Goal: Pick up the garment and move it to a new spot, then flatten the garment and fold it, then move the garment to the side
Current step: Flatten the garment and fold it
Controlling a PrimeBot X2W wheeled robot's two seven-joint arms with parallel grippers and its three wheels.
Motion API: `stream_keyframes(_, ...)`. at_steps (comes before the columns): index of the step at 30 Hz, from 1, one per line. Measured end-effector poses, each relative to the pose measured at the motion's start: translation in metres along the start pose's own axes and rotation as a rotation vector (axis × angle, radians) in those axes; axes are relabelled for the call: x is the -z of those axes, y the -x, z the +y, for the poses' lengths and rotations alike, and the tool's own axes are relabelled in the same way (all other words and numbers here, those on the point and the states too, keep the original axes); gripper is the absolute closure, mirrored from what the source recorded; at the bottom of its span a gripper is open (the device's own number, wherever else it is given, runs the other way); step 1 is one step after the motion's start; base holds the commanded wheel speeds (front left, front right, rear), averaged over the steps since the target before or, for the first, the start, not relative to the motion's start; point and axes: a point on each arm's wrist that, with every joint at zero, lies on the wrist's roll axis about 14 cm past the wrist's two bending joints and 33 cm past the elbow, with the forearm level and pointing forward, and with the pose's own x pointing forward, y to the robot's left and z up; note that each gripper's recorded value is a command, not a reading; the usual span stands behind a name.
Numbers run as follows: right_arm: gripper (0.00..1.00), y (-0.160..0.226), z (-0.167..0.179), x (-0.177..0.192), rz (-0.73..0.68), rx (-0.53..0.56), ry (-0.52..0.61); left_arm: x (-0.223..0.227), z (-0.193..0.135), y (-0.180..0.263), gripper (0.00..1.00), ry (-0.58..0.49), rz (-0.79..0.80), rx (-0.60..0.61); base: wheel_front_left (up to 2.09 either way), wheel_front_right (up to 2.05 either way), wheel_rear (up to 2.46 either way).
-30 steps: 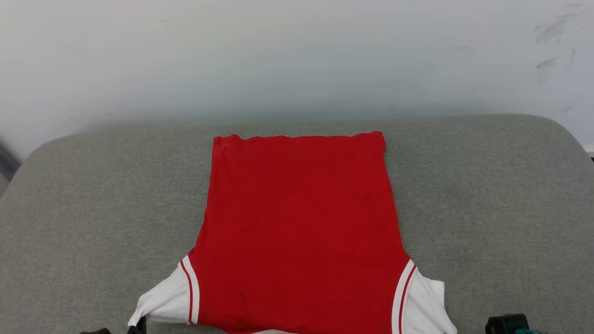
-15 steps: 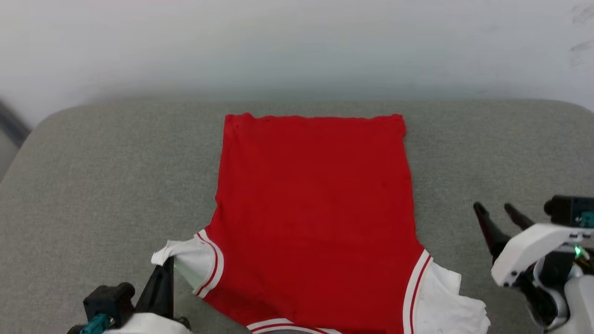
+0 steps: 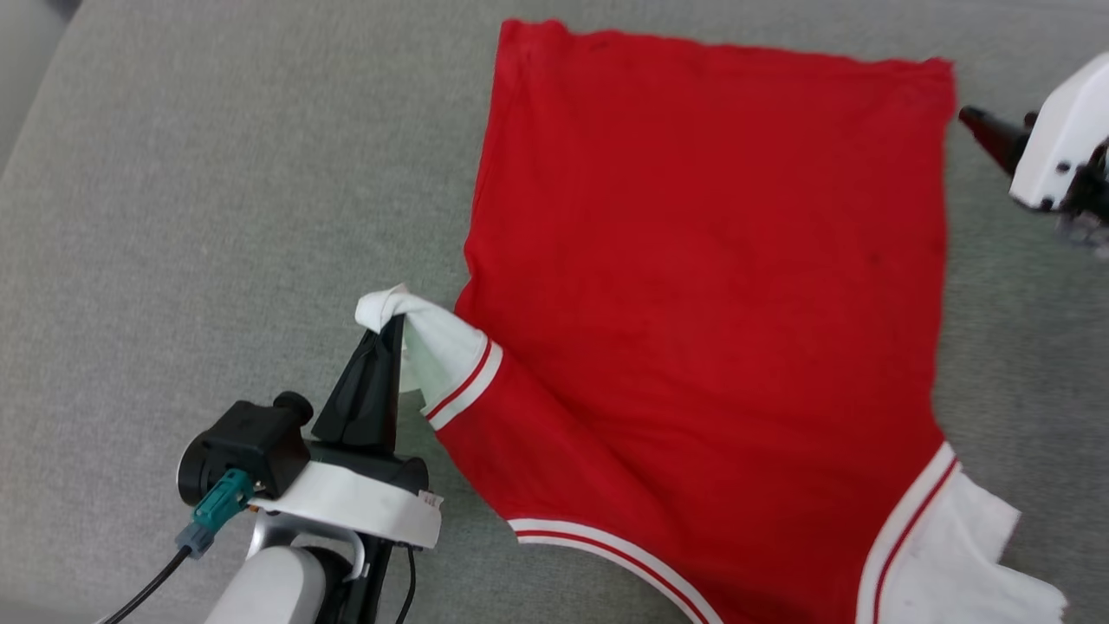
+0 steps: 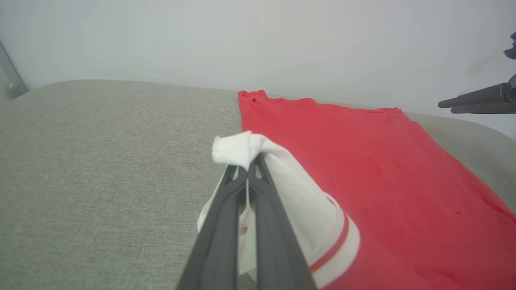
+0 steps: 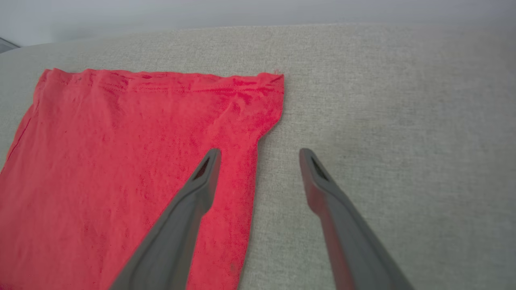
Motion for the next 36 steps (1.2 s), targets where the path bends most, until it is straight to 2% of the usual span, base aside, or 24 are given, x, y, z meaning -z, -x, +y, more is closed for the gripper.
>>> stream_keyframes(1, 0.00, -0.019, 0.003, 0.001, 0.057, -0.003, 0.009, 0.007, 0.004, -0.005, 1.00, -0.005, 0.015, -0.003, 0.00, 0.00, 0.00)
stream_keyframes(7, 0.00, -0.062, 0.014, 0.009, 0.138, -0.024, 0.003, 0.022, 0.013, -0.015, 1.00, -0.019, 0.048, -0.014, 0.00, 0.00, 0.00)
stream_keyframes(8, 0.00, -0.077, 0.016, 0.020, 0.180, -0.026, 0.011, 0.029, 0.017, -0.018, 1.00, -0.024, 0.063, -0.019, 0.00, 0.00, 0.00)
stream_keyframes(14, 0.00, -0.100, 0.020, 0.038, 0.268, -0.037, -0.021, 0.040, 0.025, -0.018, 1.00, -0.039, 0.092, -0.036, 0.00, 0.00, 0.00)
stream_keyframes(15, 0.17, -0.103, 0.020, 0.042, 0.297, -0.036, -0.031, 0.042, 0.028, -0.017, 1.00, -0.043, 0.100, -0.043, 0.00, 0.00, 0.00)
stream_keyframes(16, 0.77, -0.104, 0.020, 0.043, 0.307, -0.034, -0.030, 0.043, 0.028, -0.017, 1.00, -0.044, 0.101, -0.046, 0.00, 0.00, 0.00)
stream_keyframes(17, 1.00, -0.104, 0.020, 0.043, 0.312, -0.032, -0.026, 0.044, 0.029, -0.017, 1.00, -0.045, 0.103, -0.047, 0.00, 0.00, 0.00)
stream_keyframes(21, 1.00, -0.103, 0.025, 0.041, 0.295, -0.035, -0.011, 0.046, 0.030, -0.016, 1.00, -0.047, 0.110, -0.051, 0.00, 0.00, 0.00)
stream_keyframes(25, 1.00, -0.096, 0.026, 0.032, 0.276, -0.020, 0.057, 0.046, 0.028, -0.018, 1.00, -0.047, 0.110, -0.043, 0.00, 0.00, 0.00)
stream_keyframes(30, 1.00, -0.075, 0.023, 0.008, 0.182, -0.004, 0.146, 0.045, 0.027, -0.016, 1.00, -0.044, 0.110, -0.042, 0.00, 0.00, 0.00)
stream_keyframes(33, 1.00, -0.053, 0.010, 0.002, 0.139, 0.009, 0.158, 0.044, 0.027, -0.010, 1.00, -0.040, 0.116, -0.047, 0.00, 0.00, 0.00)
stream_keyframes(36, 1.00, -0.028, -0.010, 0.017, 0.141, 0.037, 0.179, 0.042, 0.029, -0.003, 1.00, -0.039, 0.119, -0.057, 0.00, 0.00, 0.00)
